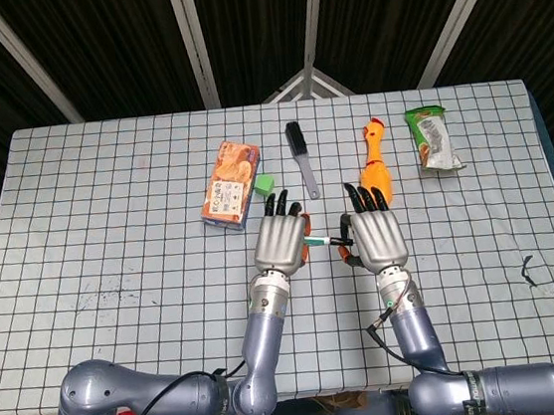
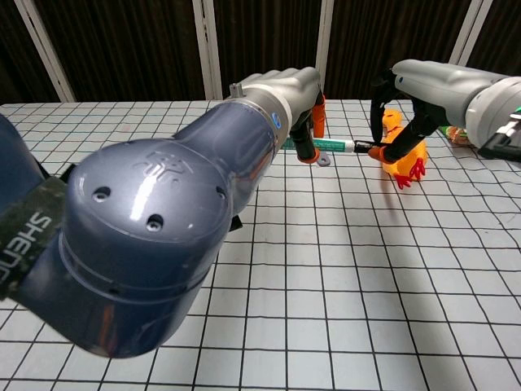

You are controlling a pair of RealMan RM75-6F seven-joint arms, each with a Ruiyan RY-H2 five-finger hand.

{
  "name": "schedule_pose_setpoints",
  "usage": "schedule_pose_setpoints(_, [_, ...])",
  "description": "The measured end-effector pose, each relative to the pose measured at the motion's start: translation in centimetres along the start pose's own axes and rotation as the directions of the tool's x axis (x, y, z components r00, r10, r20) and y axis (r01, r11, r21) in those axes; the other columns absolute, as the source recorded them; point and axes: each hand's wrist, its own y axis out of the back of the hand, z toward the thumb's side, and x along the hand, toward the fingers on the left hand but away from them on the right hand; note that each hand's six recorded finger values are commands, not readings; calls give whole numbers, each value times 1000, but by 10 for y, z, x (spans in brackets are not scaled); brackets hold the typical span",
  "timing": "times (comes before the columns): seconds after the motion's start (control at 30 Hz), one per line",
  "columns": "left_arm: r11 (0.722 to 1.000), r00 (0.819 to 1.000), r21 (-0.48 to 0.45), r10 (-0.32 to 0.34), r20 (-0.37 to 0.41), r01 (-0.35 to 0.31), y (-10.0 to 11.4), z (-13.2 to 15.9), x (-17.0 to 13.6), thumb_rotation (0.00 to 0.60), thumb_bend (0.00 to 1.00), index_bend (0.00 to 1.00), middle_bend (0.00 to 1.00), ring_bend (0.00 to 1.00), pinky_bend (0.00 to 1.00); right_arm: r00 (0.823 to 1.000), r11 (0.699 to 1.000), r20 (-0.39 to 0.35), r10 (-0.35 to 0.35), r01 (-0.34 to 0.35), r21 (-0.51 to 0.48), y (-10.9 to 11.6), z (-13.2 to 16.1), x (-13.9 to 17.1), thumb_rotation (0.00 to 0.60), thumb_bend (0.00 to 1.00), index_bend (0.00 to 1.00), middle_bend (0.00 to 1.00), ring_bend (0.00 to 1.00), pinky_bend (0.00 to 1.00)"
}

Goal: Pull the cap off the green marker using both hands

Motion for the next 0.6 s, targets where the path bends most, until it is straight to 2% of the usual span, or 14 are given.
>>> schedule_pose_setpoints(0.17, [1000, 1000, -4, 3, 2, -3, 1, 0, -1, 600, 526, 553, 232, 0, 0, 1000, 1000, 4, 1, -1, 1, -1, -1, 0, 600, 345, 600, 48, 58, 36])
schedule_pose_setpoints(0.3, [1000, 1000, -3, 1, 4, -1, 0, 1, -1, 600, 526, 553, 231, 0, 0, 1000, 1000, 5, 3, -3, 3, -1, -2, 0, 600, 345, 501, 48, 58, 36])
schedule_pose_setpoints(0.4, [1000, 1000, 0, -4, 4, 4, -1, 2, -1, 600, 526, 553, 232, 0, 0, 1000, 1000, 5, 0, 0, 4, 0, -1, 0, 600, 345, 464, 48, 58, 36])
schedule_pose_setpoints(0.6, [1000, 1000, -5, -1, 8, 1, 0, 3, -1, 600, 526, 554, 232, 0, 0, 1000, 1000, 8, 5, -5, 11, -1, -2, 0, 600, 346, 453, 48, 58, 36])
